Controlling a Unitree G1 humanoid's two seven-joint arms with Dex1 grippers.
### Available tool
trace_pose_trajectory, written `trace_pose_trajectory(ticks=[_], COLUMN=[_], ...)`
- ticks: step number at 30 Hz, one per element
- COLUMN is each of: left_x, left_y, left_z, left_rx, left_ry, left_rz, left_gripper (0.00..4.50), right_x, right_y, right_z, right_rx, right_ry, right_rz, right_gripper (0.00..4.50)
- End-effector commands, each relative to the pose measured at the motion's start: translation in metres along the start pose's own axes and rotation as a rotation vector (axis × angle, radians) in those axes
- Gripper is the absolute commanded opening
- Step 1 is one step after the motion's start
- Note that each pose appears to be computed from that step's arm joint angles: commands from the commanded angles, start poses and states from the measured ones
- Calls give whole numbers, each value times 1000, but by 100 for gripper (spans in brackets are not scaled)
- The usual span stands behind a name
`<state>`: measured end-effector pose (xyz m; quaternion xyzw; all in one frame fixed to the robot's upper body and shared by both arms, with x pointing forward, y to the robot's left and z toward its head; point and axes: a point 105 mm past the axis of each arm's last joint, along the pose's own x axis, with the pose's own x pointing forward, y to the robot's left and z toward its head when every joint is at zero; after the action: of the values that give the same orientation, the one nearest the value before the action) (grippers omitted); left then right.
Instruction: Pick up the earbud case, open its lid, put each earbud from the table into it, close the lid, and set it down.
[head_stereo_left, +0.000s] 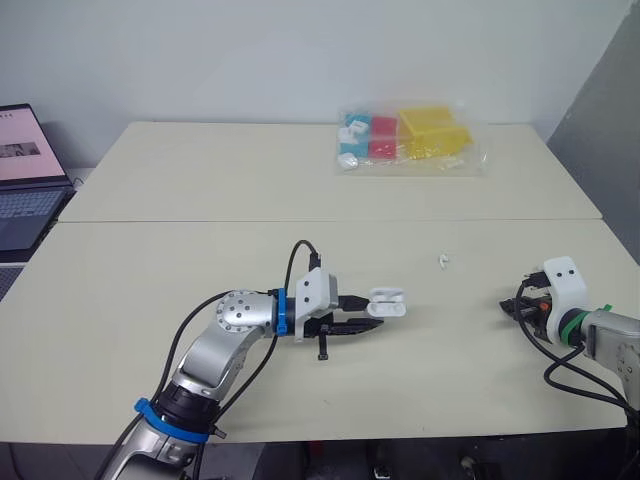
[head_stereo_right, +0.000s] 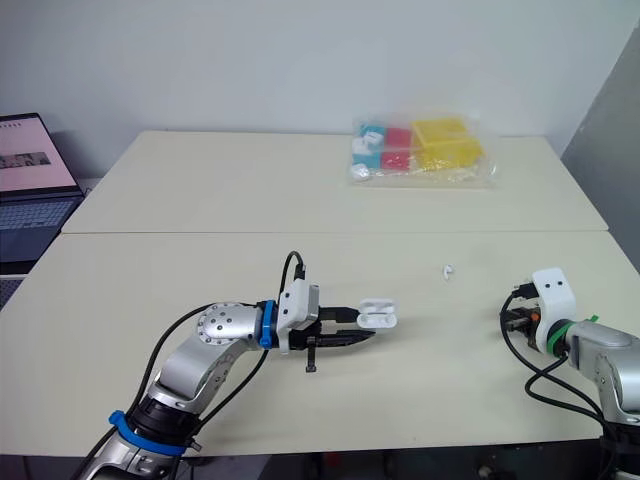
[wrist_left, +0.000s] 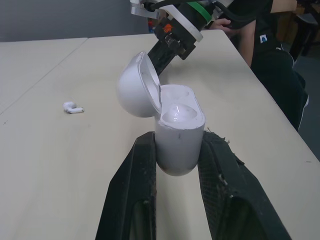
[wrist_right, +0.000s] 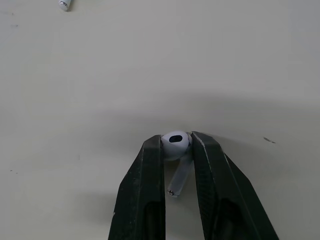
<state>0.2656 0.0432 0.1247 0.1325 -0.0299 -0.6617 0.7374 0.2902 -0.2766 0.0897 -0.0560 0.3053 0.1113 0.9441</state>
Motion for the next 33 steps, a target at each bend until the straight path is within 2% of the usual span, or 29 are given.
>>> trace_pose_trajectory(ticks=[1, 6, 9, 12, 16, 21, 26, 33], left_x=[-1, -1, -4, -4, -2, -5, -6, -6], left_y=[-1, -2, -3, -6, -8, -9, -12, -12], left_z=[12, 12, 11, 10, 10, 8, 7, 8], left_rx=[43, 46, 41, 38, 40, 37, 29, 25], left_ry=[-23, -19, -13, -10, -13, -5, -1, 2], left_rz=[-5, -6, -4, -7, -7, 6, 15, 16], left_gripper=[78, 78, 78, 78, 78, 78, 78, 78], right_x=[-7, -14, -28, -35, -32, -20, -14, -18], right_y=[3, 14, 45, 55, 48, 28, 12, 6], right_z=[10, 19, 19, 4, -4, 4, 5, 1], right_rx=[-40, -128, -428, -633, -791, -914, -986, -1029], right_ry=[-21, -39, -1, 95, 149, 189, 240, 321], right_rz=[38, 122, 342, 495, 564, 567, 575, 626], right_gripper=[41, 41, 41, 41, 41, 41, 41, 41])
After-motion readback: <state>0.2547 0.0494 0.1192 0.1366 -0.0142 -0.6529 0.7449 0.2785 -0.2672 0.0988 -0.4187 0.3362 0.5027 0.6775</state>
